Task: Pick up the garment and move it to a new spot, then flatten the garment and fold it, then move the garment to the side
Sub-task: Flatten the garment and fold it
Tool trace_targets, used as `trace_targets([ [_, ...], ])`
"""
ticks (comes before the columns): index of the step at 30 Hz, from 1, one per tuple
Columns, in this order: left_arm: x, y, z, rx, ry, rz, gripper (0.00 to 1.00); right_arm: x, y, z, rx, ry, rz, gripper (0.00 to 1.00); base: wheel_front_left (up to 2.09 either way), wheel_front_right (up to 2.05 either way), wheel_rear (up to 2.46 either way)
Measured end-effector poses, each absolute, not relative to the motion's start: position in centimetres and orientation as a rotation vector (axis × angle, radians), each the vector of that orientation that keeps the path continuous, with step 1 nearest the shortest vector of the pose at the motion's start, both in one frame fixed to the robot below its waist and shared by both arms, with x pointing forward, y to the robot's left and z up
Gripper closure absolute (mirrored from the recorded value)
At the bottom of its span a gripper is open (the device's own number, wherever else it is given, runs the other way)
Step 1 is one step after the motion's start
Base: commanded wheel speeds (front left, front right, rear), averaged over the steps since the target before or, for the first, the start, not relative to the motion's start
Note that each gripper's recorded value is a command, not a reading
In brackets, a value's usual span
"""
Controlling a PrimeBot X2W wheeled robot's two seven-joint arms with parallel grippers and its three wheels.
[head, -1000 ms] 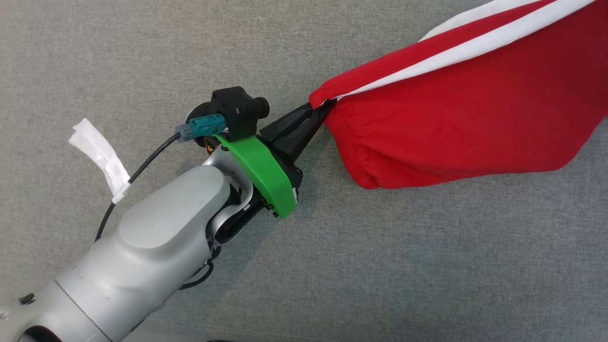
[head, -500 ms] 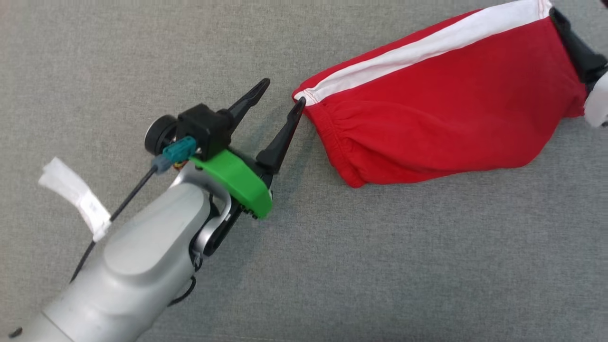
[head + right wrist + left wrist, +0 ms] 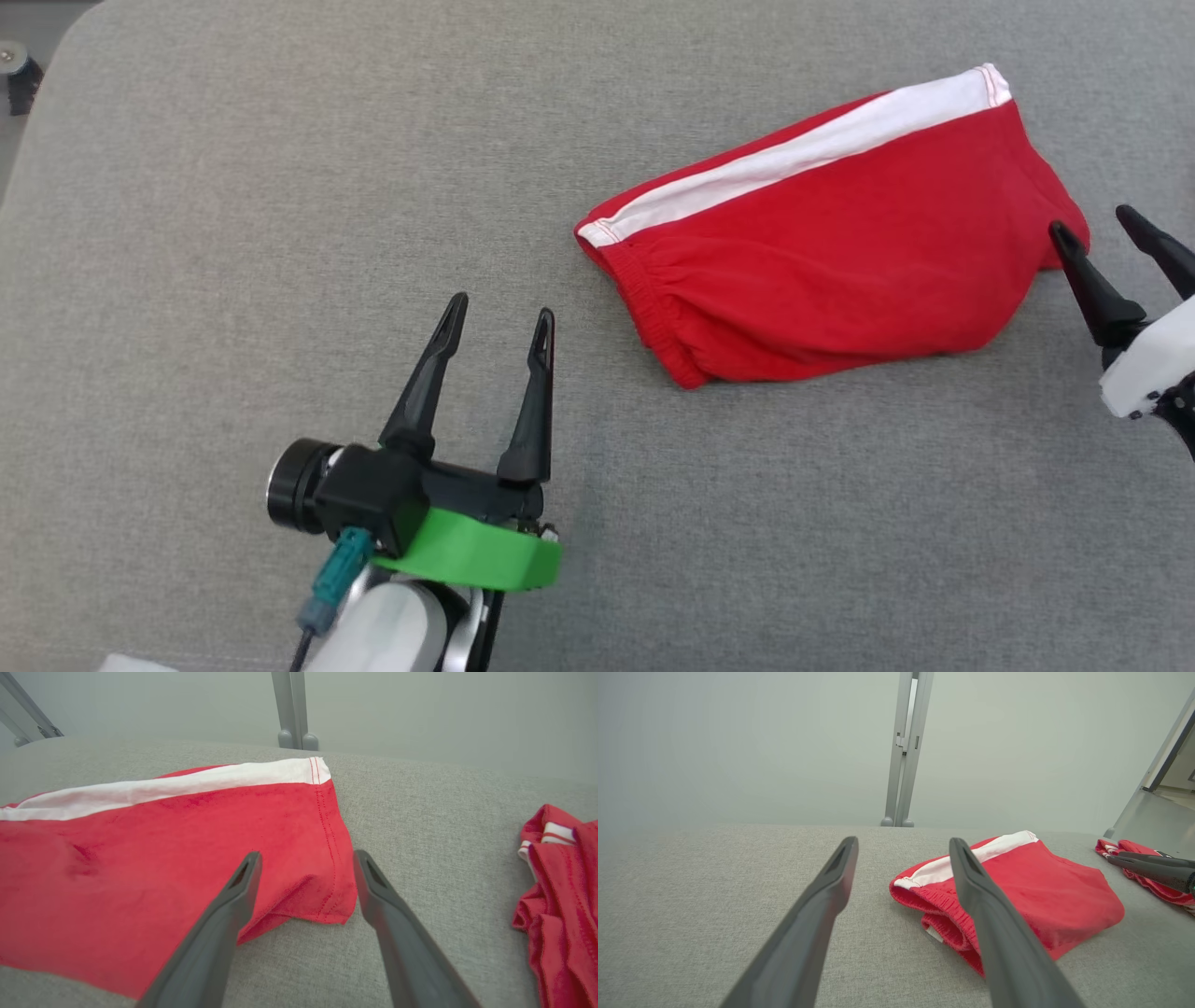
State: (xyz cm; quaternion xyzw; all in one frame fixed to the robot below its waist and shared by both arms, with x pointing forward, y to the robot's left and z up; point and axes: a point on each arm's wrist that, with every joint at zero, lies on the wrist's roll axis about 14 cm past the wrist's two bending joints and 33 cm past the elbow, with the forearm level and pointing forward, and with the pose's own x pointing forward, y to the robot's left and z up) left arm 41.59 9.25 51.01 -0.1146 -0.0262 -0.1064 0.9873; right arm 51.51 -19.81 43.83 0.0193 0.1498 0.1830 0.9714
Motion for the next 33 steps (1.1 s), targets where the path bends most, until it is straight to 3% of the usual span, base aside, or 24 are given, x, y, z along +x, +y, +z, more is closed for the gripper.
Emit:
trace_targets([
  [11,39.0,11.0,50.5,-0.184,-0.058,-0.136,0.00,57.5,-21.2,41.1,-0.079,0.415,0.259,0.00,0.00,0.00,0.00],
  [22,38.2,14.3,49.4,-0.166,-0.020,-0.023,0.00,58.5,-17.4,35.2,-0.073,0.587,0.301,0.00,0.00,0.00,0.00],
  [23,38.2,14.3,49.4,-0.169,-0.020,-0.024,0.00,58.5,-17.2,34.9,-0.067,0.597,0.304,0.49,0.00,0.00,0.00],
  [25,38.3,14.1,49.4,-0.172,-0.020,-0.028,0.00,58.3,-17.0,34.9,-0.060,0.600,0.313,1.00,0.00,0.00,0.00],
  [33,39.3,12.7,49.3,-0.176,-0.026,-0.079,0.00,56.9,-18.4,35.9,-0.026,0.569,0.295,1.00,0.00,0.00,0.00],
])
